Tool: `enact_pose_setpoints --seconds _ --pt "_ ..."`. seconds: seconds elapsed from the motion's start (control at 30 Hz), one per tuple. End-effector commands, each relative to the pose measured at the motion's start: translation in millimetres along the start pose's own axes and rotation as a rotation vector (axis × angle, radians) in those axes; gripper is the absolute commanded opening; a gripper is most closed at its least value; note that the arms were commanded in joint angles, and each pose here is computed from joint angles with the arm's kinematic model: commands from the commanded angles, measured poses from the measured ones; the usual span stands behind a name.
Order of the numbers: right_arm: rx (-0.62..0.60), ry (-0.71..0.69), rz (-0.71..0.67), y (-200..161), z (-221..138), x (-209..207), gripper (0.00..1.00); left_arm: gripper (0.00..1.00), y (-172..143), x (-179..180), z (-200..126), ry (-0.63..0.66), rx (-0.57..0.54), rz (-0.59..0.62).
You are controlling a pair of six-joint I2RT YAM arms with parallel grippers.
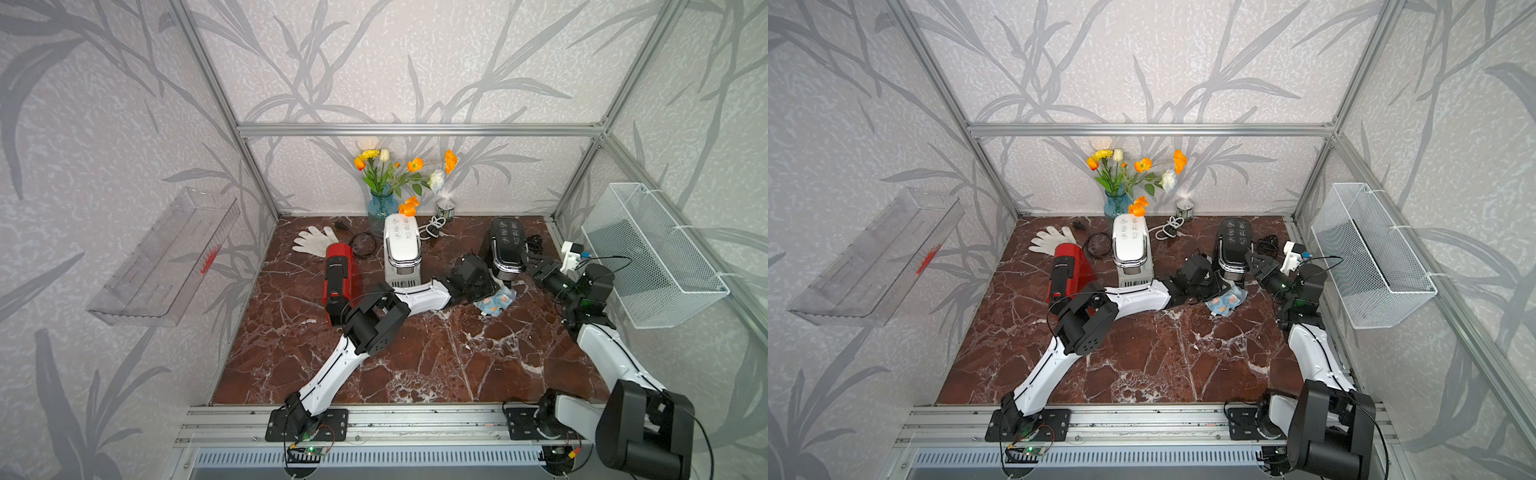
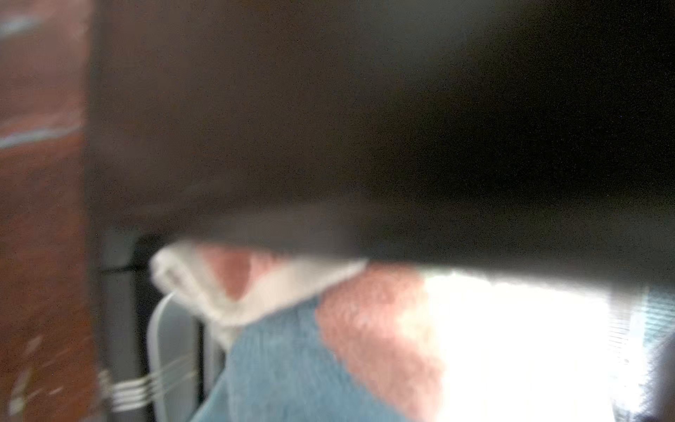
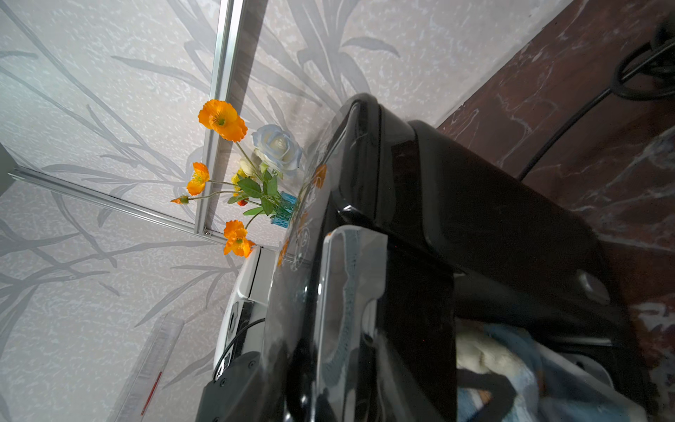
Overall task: Wipe the surface of a coffee machine
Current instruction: Wipe the dirt from the surface of the coffee machine, then place the cleaning item at the center of the board.
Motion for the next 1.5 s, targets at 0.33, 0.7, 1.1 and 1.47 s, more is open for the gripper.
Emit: enact_pose_setpoints --seconds 0.33,0.7,1.1,1.47 --pt "0.046 0.029 -0.018 -6 -2 6 0.40 0.00 35 32 -68 0.150 -0.135 0.010" --pt "0.043 0.025 -0.022 -7 -4 5 0.40 0.00 20 -33 -55 -0.052 -0.086 0.052" --pt "0.041 0.021 -0.020 -8 -6 2 0.40 0.00 9 61 -34 0.269 0.026 0.064" --pt "0.035 0.018 -0.018 -7 -6 -2 0.40 0.00 15 68 -105 0.458 -0.020 0.268"
Point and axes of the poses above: each gripper's point midway between its finger pads, its own z axis out along the fingers, its own x axis along the line the jaws close on, y = z × x, the point moved 6 cm from there along -z, back along the fingers, and after that the axes turned 10 degrees about z, right-handed, at the moved point
